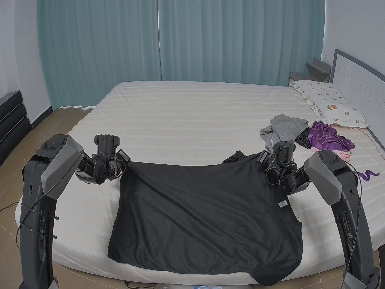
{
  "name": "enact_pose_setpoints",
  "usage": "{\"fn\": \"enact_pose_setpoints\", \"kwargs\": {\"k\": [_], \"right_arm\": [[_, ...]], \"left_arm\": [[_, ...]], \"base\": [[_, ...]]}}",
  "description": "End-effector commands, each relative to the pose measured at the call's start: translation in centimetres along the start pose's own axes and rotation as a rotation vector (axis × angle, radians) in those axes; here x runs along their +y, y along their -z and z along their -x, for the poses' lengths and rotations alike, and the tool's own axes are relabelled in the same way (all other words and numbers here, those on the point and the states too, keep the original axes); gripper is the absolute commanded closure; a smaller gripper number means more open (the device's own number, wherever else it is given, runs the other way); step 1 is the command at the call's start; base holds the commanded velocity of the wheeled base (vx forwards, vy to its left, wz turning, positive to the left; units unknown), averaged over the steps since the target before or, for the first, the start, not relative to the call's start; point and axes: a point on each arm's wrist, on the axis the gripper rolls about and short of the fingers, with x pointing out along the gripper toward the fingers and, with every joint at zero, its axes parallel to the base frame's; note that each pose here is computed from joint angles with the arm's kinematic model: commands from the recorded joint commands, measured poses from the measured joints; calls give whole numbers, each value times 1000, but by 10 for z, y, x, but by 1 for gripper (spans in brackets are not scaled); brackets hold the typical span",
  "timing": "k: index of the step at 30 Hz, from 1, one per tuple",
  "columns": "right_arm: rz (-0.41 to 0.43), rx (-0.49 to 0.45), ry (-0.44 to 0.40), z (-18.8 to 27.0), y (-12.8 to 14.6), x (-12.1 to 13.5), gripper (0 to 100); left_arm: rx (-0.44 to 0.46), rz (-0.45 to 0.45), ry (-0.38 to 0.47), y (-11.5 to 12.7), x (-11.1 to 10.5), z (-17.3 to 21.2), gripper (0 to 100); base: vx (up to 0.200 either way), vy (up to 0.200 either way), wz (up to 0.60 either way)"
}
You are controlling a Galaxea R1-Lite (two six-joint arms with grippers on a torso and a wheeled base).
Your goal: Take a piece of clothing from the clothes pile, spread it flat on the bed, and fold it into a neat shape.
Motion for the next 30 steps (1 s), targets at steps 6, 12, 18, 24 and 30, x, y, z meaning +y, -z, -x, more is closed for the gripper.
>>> {"fn": "enact_pose_setpoints", "kwargs": {"k": [6, 12, 18, 24, 30], "right_arm": [[-14, -153, -61, 11, -58, 25, 100], [-24, -233, -69, 10, -89, 25, 100], [-19, -261, -68, 12, -97, 24, 100], [23, -197, -48, 2, -67, 16, 100], [33, -137, -18, -8, -36, -1, 100]], "left_arm": [[-73, 12, 16, -8, -4, 1, 100], [-137, 27, 66, -13, -8, 2, 100], [-138, 25, 67, -9, -4, 1, 100], [-136, 21, 78, -4, -1, -4, 100], [-114, 12, 73, 4, 5, -13, 100]], "base": [[0, 0, 0], [0, 0, 0], [0, 0, 0], [0, 0, 0], [0, 0, 0]]}}
